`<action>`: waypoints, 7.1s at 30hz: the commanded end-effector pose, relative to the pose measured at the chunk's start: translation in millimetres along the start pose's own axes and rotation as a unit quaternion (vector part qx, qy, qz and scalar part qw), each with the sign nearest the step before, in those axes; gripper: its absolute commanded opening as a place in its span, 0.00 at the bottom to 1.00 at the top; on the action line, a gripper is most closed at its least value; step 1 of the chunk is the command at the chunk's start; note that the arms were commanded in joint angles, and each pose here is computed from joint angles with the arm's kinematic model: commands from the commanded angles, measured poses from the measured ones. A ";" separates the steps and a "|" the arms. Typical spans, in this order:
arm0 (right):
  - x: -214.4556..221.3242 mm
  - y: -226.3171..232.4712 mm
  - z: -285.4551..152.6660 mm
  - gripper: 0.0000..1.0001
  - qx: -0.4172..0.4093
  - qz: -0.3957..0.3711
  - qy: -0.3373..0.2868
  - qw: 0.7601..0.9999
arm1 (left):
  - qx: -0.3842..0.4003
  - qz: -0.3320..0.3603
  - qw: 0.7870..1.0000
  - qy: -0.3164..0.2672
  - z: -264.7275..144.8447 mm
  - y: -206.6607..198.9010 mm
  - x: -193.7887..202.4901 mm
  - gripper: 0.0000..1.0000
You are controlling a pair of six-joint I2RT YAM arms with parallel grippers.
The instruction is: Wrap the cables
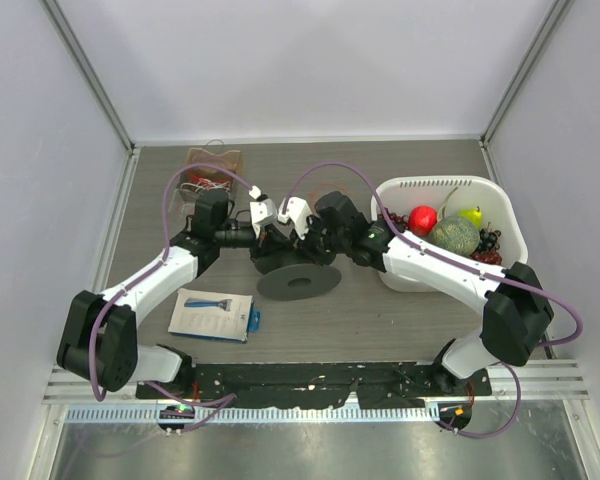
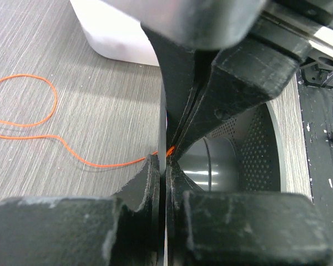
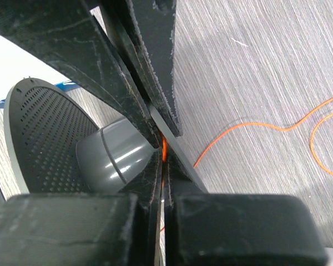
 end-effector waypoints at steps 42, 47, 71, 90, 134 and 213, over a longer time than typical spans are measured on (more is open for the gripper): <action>-53.3 -2.2 -81.9 0.73 -0.017 -0.100 -0.191 0.976 | 0.023 0.147 0.988 -0.042 -32.1 -39.8 -83.7 0.00; -59.8 -4.7 -82.8 0.71 -0.015 -0.116 -0.200 0.973 | 0.036 0.168 0.984 -0.055 -37.1 -53.1 -99.8 0.00; -66.6 -7.7 -80.2 0.07 -0.012 -0.116 -0.213 0.970 | 0.042 0.170 0.982 -0.067 -37.8 -65.6 -115.3 0.00; -72.9 -2.8 -86.8 0.01 -0.022 -0.128 -0.242 0.961 | 0.042 0.170 0.984 -0.031 -31.3 -58.4 -90.4 0.38; -74.2 -2.6 -85.6 0.01 -0.028 -0.135 -0.246 0.960 | 0.069 0.115 0.991 -0.022 -12.0 -61.4 -89.3 0.19; -69.2 -2.3 -85.2 0.01 -0.017 -0.126 -0.246 0.961 | 0.085 0.111 0.990 0.005 -14.3 -63.0 -71.1 0.08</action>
Point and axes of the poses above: each gripper's point midway between its finger pads, its own z axis out along the fingers, its own y axis along the line the jaws close on, x = y × z, the point moved 6 cm from there along -z, back along the fingers, and after that the axes turned 9 degrees about -z, right-handed, at the moved point
